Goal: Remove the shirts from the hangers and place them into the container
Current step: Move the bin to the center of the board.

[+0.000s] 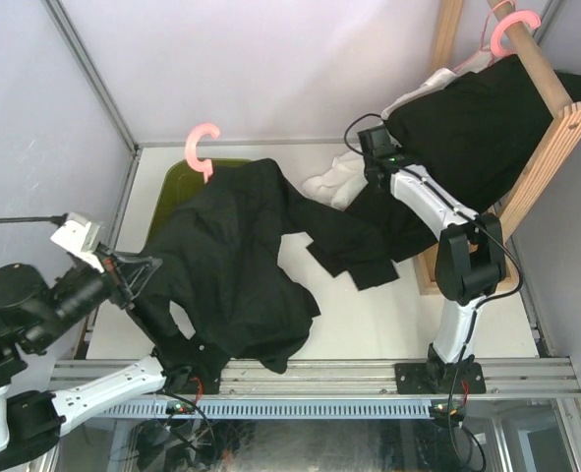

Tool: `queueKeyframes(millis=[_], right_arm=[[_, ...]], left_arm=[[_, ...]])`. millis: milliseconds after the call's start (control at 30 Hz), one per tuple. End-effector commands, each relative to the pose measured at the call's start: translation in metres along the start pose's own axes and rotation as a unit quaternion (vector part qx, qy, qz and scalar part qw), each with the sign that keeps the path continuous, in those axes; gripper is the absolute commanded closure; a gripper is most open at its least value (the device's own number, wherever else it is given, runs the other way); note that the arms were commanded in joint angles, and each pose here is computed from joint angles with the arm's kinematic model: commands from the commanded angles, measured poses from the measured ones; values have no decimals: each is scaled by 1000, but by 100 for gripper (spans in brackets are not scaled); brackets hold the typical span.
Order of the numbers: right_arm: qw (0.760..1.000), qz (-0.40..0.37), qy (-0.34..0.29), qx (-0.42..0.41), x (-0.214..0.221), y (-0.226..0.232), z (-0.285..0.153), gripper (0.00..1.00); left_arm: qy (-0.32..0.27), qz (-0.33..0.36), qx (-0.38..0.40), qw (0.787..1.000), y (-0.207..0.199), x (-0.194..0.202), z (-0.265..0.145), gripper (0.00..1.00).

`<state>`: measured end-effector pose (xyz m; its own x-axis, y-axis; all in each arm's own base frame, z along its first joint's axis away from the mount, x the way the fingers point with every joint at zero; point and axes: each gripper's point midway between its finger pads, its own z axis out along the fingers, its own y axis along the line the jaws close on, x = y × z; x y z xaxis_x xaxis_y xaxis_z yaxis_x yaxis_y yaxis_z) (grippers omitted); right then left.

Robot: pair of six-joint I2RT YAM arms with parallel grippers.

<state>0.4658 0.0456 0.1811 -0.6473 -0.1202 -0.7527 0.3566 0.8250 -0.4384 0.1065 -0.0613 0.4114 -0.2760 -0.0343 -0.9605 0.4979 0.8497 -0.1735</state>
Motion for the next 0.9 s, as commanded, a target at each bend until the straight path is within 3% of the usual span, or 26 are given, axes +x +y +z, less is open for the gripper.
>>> queueKeyframes(millis=[0, 100, 233, 433, 500, 667, 733, 800, 867], right_arm=[[995, 37, -47, 84, -41, -76, -6, 33], [997, 23, -58, -54, -51, -43, -34, 28], [962, 9, -49, -268, -50, 15, -121, 20], [924, 91, -47, -369, -56, 6, -208, 16], [899, 115, -60, -418, -62, -1, -236, 15], [794, 137, -46, -591, -55, 6, -320, 14], [765, 147, -26, -626, -45, 10, -346, 14], [753, 153, -12, -640, -36, 13, -359, 14], [758, 157, -2, -634, -30, 17, -363, 14]], left_arm=[[-47, -11, 38, 998, -26, -28, 30, 100], [-76, -33, 40, 996, -34, -32, 55, 100], [-68, -31, -30, 997, -23, -22, 100, 100], [-81, -26, -120, 989, -3, -13, 142, 100], [-88, -33, -127, 987, -4, -10, 151, 100], [-113, -53, -124, 984, -18, -3, 167, 100], [-128, -49, -123, 983, -30, -2, 173, 100], [-131, -44, -113, 984, -44, 2, 182, 100], [-137, -44, -101, 984, -57, 7, 188, 100]])
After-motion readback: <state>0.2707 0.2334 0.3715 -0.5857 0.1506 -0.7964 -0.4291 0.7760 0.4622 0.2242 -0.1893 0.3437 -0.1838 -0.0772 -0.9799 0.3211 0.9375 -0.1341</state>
